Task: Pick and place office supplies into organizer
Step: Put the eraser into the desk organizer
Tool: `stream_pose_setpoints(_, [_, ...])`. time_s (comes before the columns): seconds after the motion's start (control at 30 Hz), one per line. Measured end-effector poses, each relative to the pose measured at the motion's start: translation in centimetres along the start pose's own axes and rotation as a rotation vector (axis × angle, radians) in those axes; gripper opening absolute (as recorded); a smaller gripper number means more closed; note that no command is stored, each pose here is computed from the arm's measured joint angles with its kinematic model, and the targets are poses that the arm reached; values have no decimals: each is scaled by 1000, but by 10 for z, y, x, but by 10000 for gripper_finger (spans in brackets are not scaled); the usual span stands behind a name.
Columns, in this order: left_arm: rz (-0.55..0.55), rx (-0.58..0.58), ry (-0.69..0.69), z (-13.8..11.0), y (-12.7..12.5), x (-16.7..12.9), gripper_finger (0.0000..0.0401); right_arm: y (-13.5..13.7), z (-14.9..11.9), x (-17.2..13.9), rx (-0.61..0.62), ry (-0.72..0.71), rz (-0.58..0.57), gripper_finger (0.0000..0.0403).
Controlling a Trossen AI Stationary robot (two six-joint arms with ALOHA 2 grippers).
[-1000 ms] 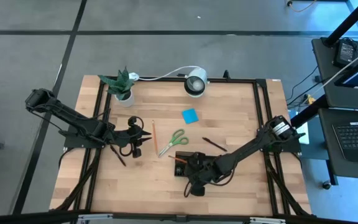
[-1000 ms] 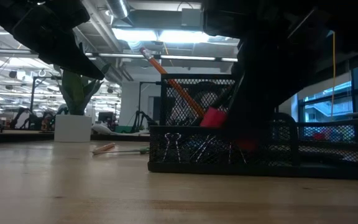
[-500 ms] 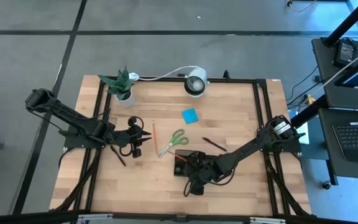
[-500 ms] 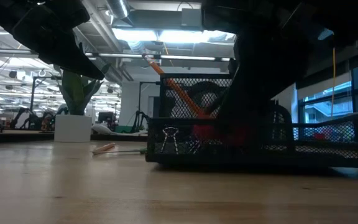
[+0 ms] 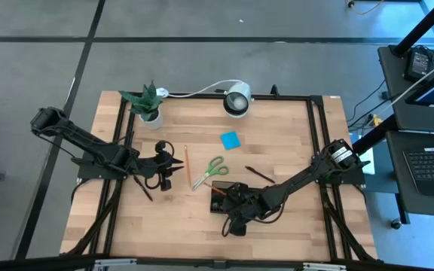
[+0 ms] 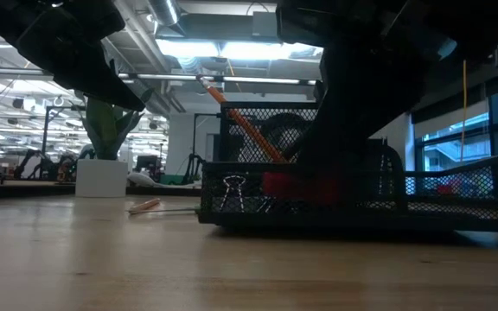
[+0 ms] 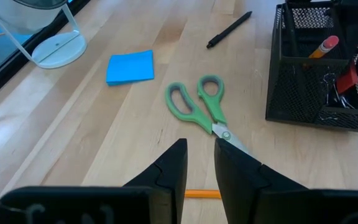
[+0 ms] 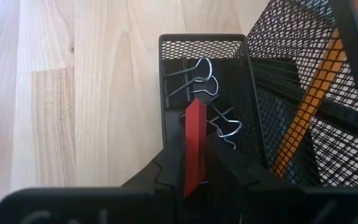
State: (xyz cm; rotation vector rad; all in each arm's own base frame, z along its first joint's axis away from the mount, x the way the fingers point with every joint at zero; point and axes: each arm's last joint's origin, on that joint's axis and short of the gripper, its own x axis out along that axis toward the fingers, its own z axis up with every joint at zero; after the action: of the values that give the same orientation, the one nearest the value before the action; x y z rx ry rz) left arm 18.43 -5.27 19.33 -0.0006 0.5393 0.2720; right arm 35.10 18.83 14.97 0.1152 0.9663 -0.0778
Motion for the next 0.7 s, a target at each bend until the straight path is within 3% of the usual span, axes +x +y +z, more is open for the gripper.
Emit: stream_pose_setpoints(0.7, [0,0,0,0,0,0,75,0,-3,1,-93,-30,-75,70])
